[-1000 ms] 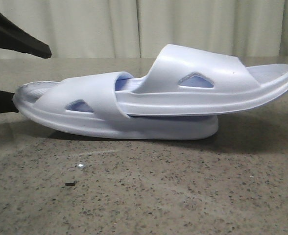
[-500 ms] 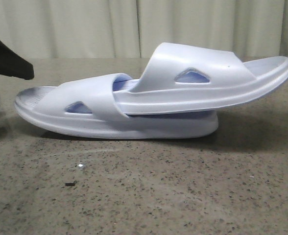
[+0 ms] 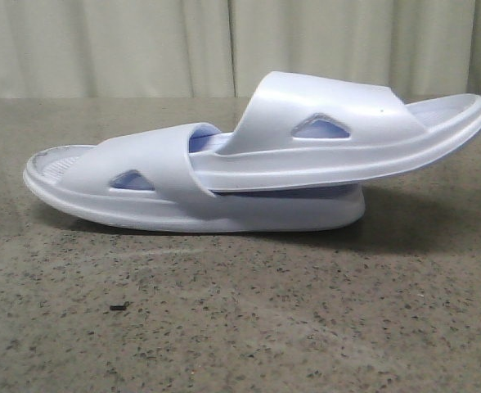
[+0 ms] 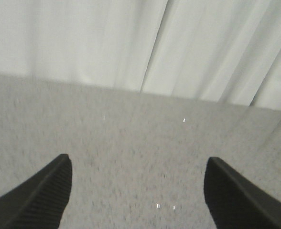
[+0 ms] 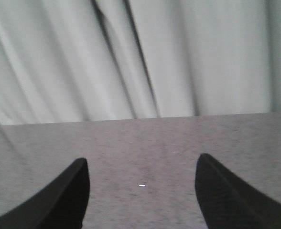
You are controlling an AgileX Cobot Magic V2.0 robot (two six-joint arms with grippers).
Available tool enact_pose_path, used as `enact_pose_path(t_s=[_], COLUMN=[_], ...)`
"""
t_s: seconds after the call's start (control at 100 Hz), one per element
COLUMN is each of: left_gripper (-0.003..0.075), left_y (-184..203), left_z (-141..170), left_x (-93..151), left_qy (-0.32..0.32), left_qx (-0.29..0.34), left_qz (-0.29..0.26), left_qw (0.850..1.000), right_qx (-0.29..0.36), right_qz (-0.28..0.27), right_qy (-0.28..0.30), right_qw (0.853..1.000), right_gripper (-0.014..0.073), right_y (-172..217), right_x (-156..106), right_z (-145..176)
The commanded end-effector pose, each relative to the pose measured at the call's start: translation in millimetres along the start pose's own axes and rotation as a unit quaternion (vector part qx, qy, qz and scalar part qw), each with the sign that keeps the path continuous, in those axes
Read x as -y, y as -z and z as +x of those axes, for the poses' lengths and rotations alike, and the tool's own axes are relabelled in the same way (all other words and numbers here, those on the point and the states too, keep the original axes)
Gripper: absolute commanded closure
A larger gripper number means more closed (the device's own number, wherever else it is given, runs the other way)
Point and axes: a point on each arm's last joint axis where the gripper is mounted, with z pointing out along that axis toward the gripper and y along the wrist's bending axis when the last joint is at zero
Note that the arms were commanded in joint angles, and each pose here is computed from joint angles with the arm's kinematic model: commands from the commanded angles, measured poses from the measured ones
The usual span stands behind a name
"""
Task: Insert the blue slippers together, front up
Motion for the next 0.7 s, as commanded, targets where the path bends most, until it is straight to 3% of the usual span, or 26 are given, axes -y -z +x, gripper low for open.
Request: enact_pose_path(t_s=[0.0,0.18,0.44,0.69], left_gripper=[0.0211,0.0211,0.0211,0.0211], left_y=[22,53,84,104], left_z=[-22,-24,4,36], left_x=[14,22,25,23], left_qy=[-0.029,-0.05,-0.079,-0.085], left_qx=[0.057,0.104,0.126,0.143], left_qz=[0.016,0.012,0.013,0.018], left_qw=[0.998,0.993,0.989,0.986], right_qx=[0.039,0.055,0.095,0.135], right_qz=[0.053,0.127,0.12,0.118], right_qy=[0.066,0.112,0.138,0.145], right_qw=[0.996,0.984,0.979,0.973], right_gripper=[0.018,0.018,0.018,0.018], right_y=[7,12,24,71], right_x=[16,42,40,31], right_z=[-19,-13,1,22])
